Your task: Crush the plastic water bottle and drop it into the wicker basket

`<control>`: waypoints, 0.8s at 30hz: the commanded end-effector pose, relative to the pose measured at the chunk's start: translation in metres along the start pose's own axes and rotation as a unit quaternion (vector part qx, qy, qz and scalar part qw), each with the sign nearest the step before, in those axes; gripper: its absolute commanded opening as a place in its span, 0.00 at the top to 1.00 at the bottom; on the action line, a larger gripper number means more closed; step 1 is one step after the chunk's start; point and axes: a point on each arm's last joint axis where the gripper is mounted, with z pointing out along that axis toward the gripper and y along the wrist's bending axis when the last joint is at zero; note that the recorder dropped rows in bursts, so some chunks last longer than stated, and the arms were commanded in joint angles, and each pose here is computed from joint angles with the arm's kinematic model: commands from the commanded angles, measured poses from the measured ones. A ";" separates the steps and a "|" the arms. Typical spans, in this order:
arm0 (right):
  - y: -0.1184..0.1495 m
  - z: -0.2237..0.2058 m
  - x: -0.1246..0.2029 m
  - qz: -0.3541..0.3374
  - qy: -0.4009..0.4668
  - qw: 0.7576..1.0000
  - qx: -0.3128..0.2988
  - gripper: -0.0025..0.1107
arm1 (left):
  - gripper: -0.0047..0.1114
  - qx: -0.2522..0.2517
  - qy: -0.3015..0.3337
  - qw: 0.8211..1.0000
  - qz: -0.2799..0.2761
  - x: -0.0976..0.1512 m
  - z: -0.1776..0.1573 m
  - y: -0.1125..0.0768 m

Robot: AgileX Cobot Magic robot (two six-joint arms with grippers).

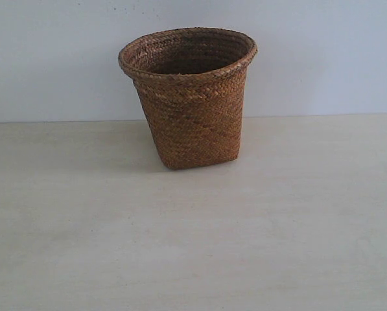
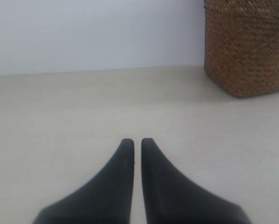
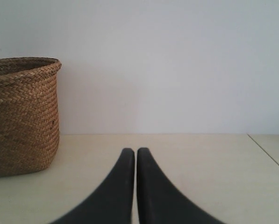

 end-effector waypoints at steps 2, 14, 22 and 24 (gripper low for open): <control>0.000 0.000 0.003 0.006 0.010 1.000 0.000 0.98 | 0.92 -0.002 -0.002 1.000 -0.004 0.001 0.000 0.000; 0.000 -0.001 0.038 0.040 0.057 0.998 0.004 0.98 | 0.92 -0.002 -0.002 1.000 -0.004 0.001 0.000 0.000; 0.000 -0.005 0.052 -0.004 0.136 0.991 -0.001 0.98 | 0.92 -0.002 -0.002 1.000 -0.004 0.001 0.000 0.000; 0.000 -0.005 0.052 -0.004 0.136 0.991 -0.001 0.98 | 0.92 -0.002 -0.002 1.000 -0.004 0.001 0.000 0.000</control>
